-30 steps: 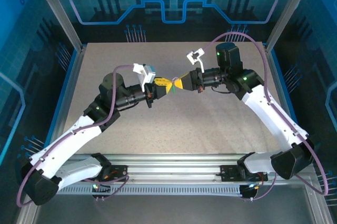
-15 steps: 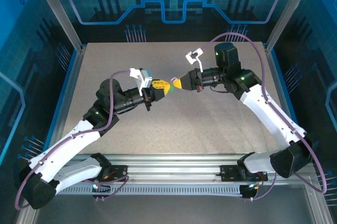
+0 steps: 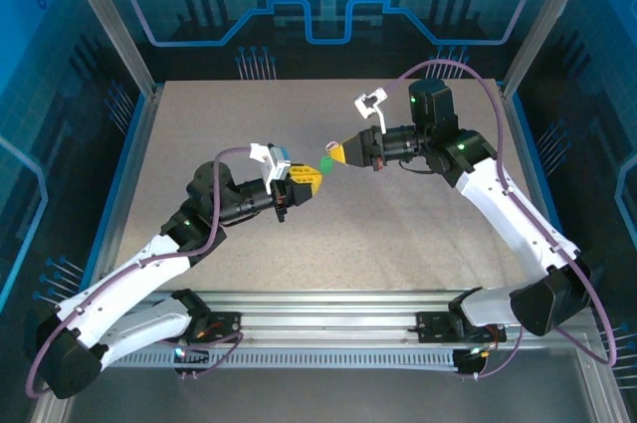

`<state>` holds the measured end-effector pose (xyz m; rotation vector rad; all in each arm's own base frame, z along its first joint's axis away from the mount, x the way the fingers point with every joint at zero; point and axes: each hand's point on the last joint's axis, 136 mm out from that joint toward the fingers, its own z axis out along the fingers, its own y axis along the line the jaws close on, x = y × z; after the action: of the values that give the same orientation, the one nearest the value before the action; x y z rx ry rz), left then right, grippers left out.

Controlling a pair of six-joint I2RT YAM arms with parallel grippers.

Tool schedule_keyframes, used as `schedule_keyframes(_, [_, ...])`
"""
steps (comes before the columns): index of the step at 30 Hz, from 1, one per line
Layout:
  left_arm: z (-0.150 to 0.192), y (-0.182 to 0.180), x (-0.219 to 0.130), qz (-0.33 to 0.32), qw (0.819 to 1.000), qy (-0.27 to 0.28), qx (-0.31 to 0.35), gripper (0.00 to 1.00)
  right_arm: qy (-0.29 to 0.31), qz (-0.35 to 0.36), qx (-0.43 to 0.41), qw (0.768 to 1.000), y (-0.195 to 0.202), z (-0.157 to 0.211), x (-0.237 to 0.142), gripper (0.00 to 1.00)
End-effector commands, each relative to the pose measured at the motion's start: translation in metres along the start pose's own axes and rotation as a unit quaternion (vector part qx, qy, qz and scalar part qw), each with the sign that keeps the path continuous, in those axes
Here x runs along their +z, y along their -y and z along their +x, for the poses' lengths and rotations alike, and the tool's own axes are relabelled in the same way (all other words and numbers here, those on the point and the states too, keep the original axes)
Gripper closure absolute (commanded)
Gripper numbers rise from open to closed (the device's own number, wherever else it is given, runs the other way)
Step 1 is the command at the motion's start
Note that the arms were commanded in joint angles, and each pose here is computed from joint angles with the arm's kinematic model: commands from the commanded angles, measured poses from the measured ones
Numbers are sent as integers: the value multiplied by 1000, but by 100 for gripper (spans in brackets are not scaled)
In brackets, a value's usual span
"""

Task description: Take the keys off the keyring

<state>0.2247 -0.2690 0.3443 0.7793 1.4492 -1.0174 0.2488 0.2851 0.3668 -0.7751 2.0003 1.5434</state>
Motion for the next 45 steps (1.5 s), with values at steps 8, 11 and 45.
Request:
schedule_keyframes(8, [-22, -14, -10, -59, 991, 86, 88, 28, 13, -10, -28, 999, -15, -11, -6, 100])
schedule_keyframes(11, [-23, -16, -4, -57, 989, 83, 109, 24, 13, -13, -27, 999, -16, -11, -6, 100])
schedule_keyframes(45, [-47, -17, 40, 0, 984, 104, 146, 43, 16, -52, -21, 998, -28, -11, -6, 100])
